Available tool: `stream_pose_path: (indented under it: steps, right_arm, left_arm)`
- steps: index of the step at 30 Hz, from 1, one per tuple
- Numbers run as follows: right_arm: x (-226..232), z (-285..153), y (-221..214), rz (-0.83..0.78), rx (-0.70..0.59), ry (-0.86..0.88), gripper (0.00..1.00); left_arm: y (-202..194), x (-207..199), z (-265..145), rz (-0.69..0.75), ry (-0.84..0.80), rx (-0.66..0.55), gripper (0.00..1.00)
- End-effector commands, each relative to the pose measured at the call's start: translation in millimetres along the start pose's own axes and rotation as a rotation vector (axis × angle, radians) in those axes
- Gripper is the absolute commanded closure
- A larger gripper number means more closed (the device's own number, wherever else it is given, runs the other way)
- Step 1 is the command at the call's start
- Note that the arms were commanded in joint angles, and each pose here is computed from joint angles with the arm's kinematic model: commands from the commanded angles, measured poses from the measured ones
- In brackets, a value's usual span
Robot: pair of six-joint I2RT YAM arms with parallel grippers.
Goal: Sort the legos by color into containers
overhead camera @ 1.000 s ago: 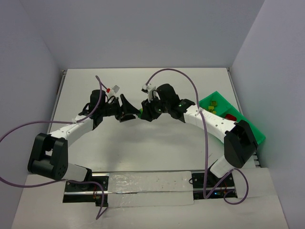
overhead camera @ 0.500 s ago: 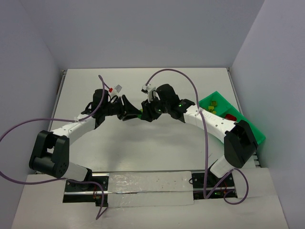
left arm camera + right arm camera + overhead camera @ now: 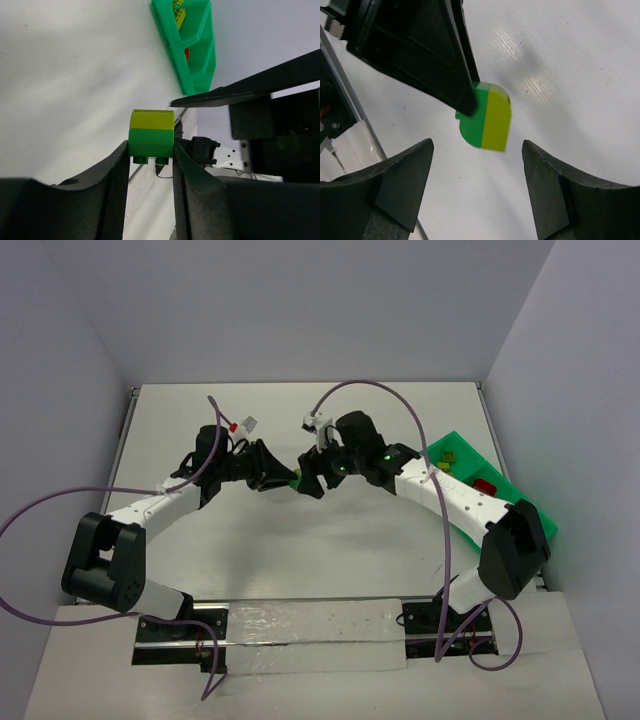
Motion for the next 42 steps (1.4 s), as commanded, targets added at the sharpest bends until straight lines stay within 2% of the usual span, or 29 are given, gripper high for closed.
stream_pose_path:
  steps: [1,6,11,15,27,30,34,42]
  right_arm:
    - [-12,-57,36,-0.020,-0.138,0.033,0.21]
    - [-17,-89,27,0.111,-0.215,0.271,0.24]
    - [-13,-90,21,0.214,-0.225,0.406,0.25]
    - [-9,-88,20,0.238,-0.246,0.453,0.26]
    - [-10,-75,22,0.300,-0.263,0.531,0.26]
    - [-13,-71,28,0.321,-0.282,0.556,0.29]
    - [-14,-64,30,0.340,-0.290,0.592,0.39]
    - [-6,-57,29,0.338,-0.267,0.655,0.47]
  left_arm:
    - [1,-23,-7,0.148,-0.069,0.019,1.00]
    - [-11,-40,-16,0.317,-0.211,0.142,1.00]
    - [-12,-65,-25,0.472,-0.283,0.177,1.00]
    - [-9,-81,-29,0.535,-0.301,0.186,1.00]
    - [-24,-98,-30,0.576,-0.331,0.231,1.00]
    - [-25,-99,-31,0.582,-0.332,0.229,1.00]
    - [-26,-101,-33,0.587,-0.330,0.223,1.00]
    - [-26,-103,-34,0.598,-0.330,0.215,1.00]
Point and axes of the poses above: each gripper's point midway between its finger pads, its own z axis out along the fingers, its own x axis along the line the jaws close on, y = z × x, the point moved 6 cm from there along -z, back along the fingers, and after that the axes turned 11 degrees about -z, right-handed, at the moved point
